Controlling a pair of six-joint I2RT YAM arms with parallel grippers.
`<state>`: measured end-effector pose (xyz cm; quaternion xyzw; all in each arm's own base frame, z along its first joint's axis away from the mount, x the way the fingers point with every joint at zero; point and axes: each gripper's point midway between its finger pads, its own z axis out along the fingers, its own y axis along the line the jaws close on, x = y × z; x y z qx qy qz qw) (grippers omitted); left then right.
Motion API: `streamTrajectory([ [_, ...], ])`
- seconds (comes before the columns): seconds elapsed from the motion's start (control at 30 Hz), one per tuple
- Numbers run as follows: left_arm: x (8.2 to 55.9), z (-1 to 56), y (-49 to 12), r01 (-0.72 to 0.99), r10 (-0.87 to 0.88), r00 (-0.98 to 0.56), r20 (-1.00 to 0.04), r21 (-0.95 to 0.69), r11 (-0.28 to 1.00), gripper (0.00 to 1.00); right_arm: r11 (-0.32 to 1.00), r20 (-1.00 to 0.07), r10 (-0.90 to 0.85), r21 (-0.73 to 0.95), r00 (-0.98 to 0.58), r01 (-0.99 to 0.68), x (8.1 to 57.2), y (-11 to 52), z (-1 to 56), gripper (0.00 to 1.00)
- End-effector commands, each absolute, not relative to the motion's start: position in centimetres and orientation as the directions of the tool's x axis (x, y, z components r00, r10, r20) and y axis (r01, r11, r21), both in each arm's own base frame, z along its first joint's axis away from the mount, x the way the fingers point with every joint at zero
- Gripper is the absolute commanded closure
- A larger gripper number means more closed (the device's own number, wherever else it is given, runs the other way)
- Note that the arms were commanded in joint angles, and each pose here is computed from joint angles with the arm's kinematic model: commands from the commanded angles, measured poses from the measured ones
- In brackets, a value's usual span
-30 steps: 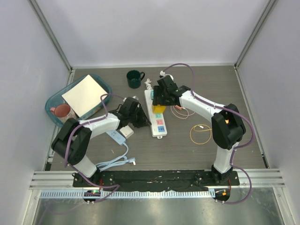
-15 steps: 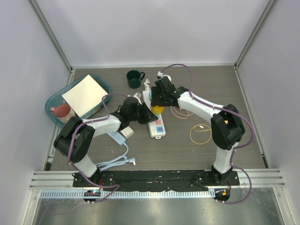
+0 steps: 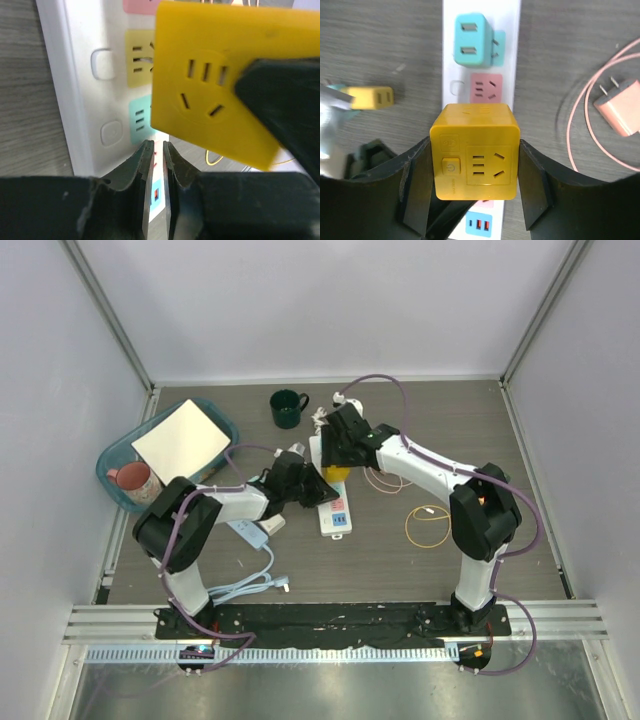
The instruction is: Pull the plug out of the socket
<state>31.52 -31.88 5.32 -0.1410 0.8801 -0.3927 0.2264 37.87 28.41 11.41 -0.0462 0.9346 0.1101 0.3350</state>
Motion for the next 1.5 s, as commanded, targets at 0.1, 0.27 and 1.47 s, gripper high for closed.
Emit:
streamTrajectory([
  [0.1,29.2,-3.9,-26.7,-0.245,-0.418,-0.870,-0.261,-0.505,0.827,0.81,0.946,-0.818,0.070,0.237,-0.571,-0.223,41.1,30.4,22.8,0.99],
  [0.27,29.1,-3.8,-27.0,-0.235,-0.410,-0.876,-0.255,-0.517,0.823,0.81,0.968,-0.831,0.030,0.162,-0.555,-0.191,42.0,28.4,22.6,0.99],
  [1.47,29.8,12.0,-27.6,0.040,-0.323,-0.831,-0.453,-0.627,0.778,0.39,0.967,-0.732,0.155,0.249,-0.663,-0.049,43.8,20.2,16.4,0.20],
])
